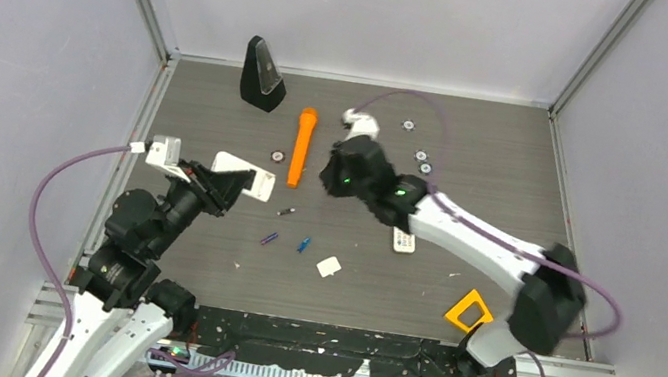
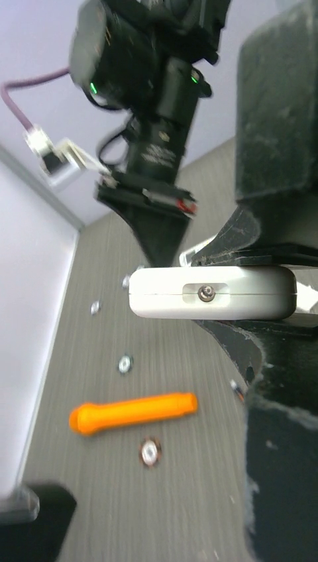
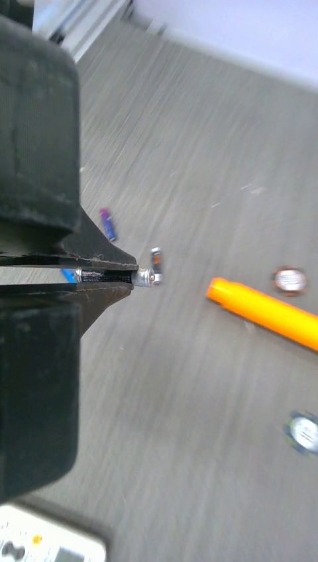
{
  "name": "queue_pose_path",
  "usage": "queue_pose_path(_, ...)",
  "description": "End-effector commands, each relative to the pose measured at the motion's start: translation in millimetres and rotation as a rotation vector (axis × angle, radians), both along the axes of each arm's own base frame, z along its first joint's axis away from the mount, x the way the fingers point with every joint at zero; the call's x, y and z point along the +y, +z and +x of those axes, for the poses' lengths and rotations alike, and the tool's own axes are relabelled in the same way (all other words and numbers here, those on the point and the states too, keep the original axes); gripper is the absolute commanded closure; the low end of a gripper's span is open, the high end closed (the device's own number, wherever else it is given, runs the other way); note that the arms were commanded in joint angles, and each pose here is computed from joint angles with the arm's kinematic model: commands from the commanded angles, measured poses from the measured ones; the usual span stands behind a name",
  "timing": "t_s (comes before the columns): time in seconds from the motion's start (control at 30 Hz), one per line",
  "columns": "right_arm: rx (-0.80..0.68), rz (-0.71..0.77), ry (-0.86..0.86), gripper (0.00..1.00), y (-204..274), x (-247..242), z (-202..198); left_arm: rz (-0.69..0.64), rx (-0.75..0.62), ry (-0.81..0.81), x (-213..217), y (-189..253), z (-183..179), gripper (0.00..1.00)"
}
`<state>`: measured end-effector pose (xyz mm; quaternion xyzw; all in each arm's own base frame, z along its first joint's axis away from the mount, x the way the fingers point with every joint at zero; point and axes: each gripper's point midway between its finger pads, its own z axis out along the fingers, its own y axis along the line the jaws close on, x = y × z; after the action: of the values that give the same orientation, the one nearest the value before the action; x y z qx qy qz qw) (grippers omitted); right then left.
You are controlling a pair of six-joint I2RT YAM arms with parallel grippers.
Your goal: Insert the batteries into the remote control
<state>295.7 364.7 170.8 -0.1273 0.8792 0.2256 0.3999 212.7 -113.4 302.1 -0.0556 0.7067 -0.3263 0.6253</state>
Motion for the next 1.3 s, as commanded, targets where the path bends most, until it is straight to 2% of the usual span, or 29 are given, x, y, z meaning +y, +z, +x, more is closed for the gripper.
queue_pose_path(0.0, -0.167, 0.245, -0.073, 0.95, 91, -27, 5, -0.144, -0.190, -0.238, -42, 58, -9, 1.00)
queue_pose_path(0.2, -0.272, 0.405, -0.076, 0.95, 154, -48, -11, -0.319, -0.204, -0.340, -63, 75, 1, 1.00)
queue_pose_path(0.37, -0.299, 0.531, -0.075, 0.95, 195, -51, -22, -0.555, -0.215, -0.387, -71, 89, 15, 1.00)
queue_pose_path(0.47, -0.321, 0.558, -0.081, 0.95, 218, -49, -26, -0.708, -0.156, -0.413, -76, 88, 28, 1.00)
queue_pose_path(0.6, -0.341, 0.532, -0.100, 0.94, 228, -46, -25, -0.840, -0.113, -0.420, -76, 88, 39, 1.00)
queue_pose_path(1.0, -0.359, 0.466, -0.128, 0.93, 228, -29, -14, -1.018, -0.059, -0.419, -74, 95, 53, 1.00)
queue_pose_path(1.27, -0.376, 0.430, -0.173, 0.92, 226, -22, -10, -1.079, -0.023, -0.400, -75, 92, 58, 1.00)
